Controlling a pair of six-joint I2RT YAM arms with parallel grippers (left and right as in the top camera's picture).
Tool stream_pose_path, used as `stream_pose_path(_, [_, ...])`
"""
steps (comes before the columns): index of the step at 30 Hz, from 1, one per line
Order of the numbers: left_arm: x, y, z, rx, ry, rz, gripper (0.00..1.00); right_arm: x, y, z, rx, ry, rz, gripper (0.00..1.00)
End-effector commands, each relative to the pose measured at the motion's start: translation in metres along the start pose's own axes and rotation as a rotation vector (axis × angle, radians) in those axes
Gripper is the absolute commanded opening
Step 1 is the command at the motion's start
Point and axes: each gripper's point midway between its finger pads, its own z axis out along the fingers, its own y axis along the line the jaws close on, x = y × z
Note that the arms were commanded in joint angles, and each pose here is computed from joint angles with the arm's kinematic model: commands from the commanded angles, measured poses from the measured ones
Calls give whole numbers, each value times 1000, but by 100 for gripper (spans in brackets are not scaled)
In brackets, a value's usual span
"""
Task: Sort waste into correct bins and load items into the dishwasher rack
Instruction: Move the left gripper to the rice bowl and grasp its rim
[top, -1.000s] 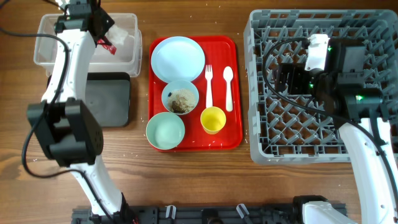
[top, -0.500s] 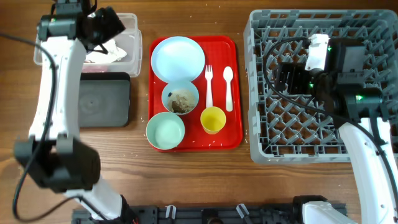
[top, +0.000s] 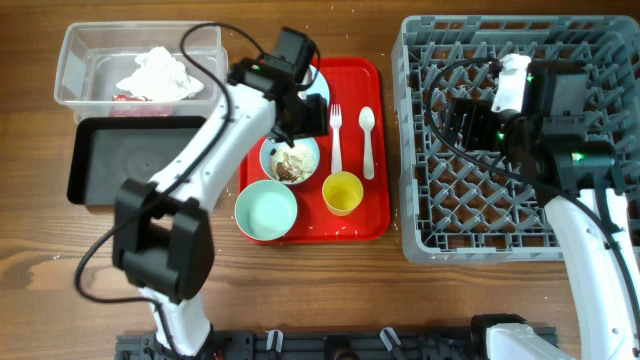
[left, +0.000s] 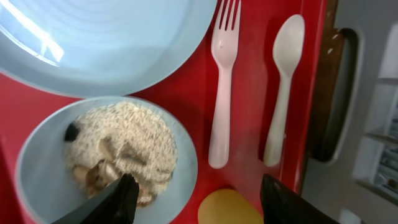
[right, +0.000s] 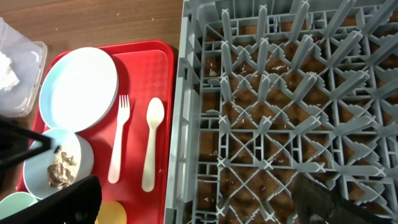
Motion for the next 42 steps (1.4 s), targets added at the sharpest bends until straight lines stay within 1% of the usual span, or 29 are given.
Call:
stream_pose_path(1, [12, -3, 36, -50, 41, 31, 63, -1, 3, 1, -13, 6, 15, 99])
stream_pose_path(3, [19, -1, 49, -96, 57, 49, 63, 1, 3, 1, -12, 13, 16, 100])
stream_pose_path(5, [25, 3, 59, -128, 70, 61, 59, 2, 3, 1, -10, 19, 17, 100])
stream_pose_path(9, [30, 4, 69, -132, 80, 71, 46, 2, 3, 1, -10, 20, 17, 100])
stream_pose_path(15, [35, 14, 83, -168, 88, 70, 41, 2, 3, 1, -10, 19, 18, 100])
stream_pose_path(17, [38, 17, 89, -177, 104, 69, 36, 2, 3, 1, -10, 19, 17, 100])
stream_pose_path(19, [38, 17, 90, -179, 107, 69, 29, 2, 3, 1, -10, 19, 18, 100])
stream_pose_path(20, [38, 17, 90, -178, 106, 69, 27, 2, 3, 1, -10, 19, 18, 100])
stream_pose_path(32, [39, 17, 84, -180, 111, 67, 28, 2, 3, 1, -10, 19, 17, 100])
stream_pose_path(36, [37, 14, 78, -171, 95, 70, 23, 1, 3, 1, -11, 15, 17, 100])
stream_pose_path(41, [28, 7, 66, -150, 56, 74, 23, 0, 3, 1, -11, 11, 16, 100])
stream_pose_path(42, [28, 8, 66, -153, 55, 74, 20, -1, 3, 1, -12, 8, 15, 100])
